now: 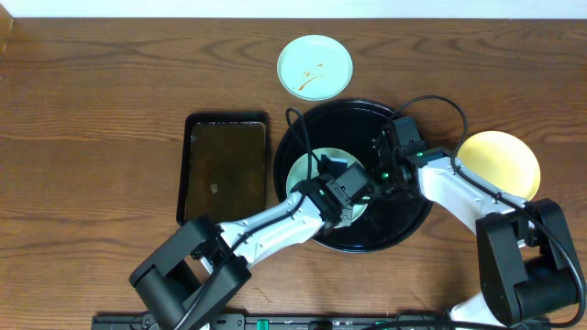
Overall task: Clean dirty plates on tray and stack at the side
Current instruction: 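Scrub the pale blue plate with the sponge in the left gripper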
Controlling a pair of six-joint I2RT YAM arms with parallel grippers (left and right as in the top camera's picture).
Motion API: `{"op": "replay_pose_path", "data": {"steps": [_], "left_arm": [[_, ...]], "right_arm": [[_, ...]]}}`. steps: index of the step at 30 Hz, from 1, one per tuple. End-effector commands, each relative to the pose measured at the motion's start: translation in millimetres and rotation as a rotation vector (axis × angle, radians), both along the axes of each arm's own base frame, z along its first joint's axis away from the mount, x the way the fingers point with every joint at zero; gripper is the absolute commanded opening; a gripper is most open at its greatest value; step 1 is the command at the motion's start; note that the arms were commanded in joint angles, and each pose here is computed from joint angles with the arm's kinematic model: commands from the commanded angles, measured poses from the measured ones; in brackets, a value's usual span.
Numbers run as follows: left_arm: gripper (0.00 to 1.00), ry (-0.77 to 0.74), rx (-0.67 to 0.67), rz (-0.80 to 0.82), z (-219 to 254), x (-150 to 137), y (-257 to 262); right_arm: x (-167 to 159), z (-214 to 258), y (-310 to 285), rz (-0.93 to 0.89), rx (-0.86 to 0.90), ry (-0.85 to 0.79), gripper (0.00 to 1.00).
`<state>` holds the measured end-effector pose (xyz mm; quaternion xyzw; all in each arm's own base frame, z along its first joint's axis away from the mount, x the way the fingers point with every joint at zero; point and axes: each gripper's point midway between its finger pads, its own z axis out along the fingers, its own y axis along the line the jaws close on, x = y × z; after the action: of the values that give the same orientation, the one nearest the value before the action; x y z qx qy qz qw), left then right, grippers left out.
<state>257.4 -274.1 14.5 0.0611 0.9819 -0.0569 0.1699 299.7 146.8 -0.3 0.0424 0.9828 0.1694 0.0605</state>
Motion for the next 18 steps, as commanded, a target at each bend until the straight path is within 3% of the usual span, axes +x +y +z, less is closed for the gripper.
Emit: {"op": "replay_pose_path", "data": {"steps": [1,9,18], "left_arm": [[0.12,-0.016,0.075,0.088,-7.1,23.2,35.9],[0.12,-0.021,0.102,0.156,-6.4,58.9,81.9],[0.12,-0.089,-0.01,0.081,20.5,83.3,55.2]], "right_arm": [[-17.1,-23.9,-16.0,-0.017,-0.112,0.067,0.01],[-17.9,-24.1,-16.2,-0.017,-0.114,0.071,0.01],[-18.8,-24.3,-16.6,-0.017,-0.116,0.075,0.01]]}}
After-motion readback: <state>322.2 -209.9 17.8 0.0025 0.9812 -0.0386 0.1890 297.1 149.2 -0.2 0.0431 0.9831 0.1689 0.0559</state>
